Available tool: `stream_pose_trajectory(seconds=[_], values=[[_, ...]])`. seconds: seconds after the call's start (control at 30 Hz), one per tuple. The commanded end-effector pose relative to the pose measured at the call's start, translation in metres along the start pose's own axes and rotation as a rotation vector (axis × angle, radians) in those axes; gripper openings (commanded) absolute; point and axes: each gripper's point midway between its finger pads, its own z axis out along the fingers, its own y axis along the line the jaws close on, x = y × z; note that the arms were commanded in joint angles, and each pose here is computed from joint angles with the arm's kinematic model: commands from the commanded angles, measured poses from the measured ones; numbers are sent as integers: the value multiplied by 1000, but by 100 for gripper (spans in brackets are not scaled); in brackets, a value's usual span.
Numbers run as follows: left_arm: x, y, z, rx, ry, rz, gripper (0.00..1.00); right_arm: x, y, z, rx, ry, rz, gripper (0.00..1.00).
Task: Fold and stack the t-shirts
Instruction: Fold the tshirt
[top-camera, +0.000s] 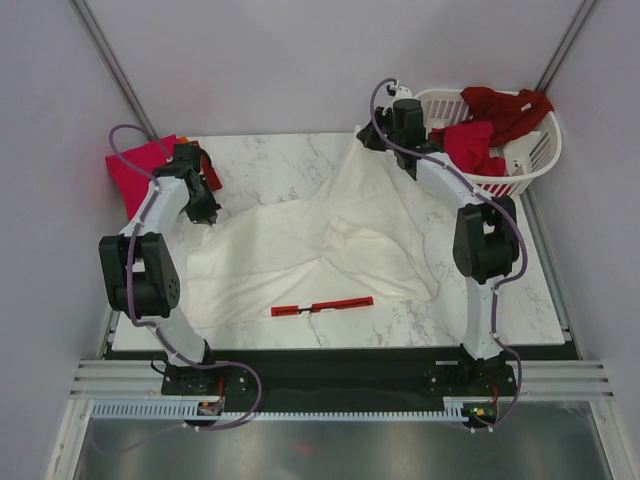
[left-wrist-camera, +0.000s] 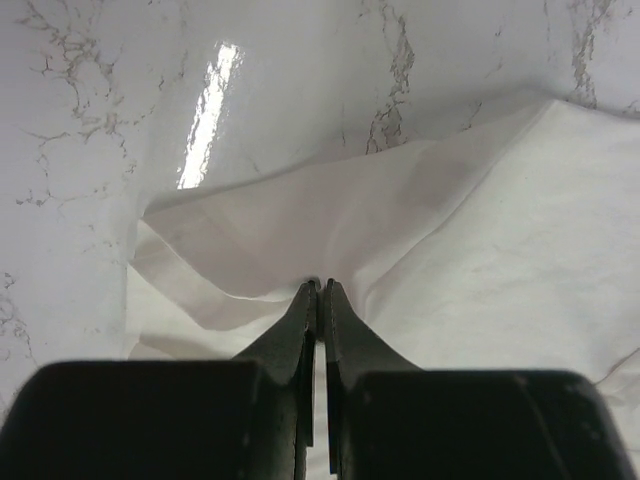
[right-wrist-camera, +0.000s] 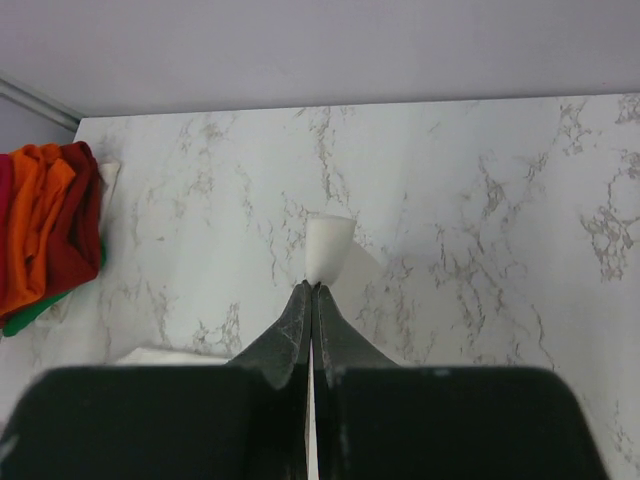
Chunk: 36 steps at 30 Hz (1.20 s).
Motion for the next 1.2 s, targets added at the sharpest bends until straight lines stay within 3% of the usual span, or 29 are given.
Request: stream_pose_trajectory(seconds=[0.0, 0.27, 0.53, 0.9, 1.17], values=[[-12, 0, -28, 18, -88, -11, 4, -22, 31, -35, -94, -57, -26, 0], [7, 8, -47, 32, -107, -16, 4, 17, 43, -86, -158, 42, -65, 0], [23, 42, -61, -62, -148, -42, 5, 18, 56, -158, -173, 15, -66, 0], [41, 77, -68, -127, -170, -115, 5, 36, 34, -238, -30, -6, -41, 0], [46, 110, -74, -249, -213, -157, 6, 71, 8, -267, 83, 43, 7, 0]])
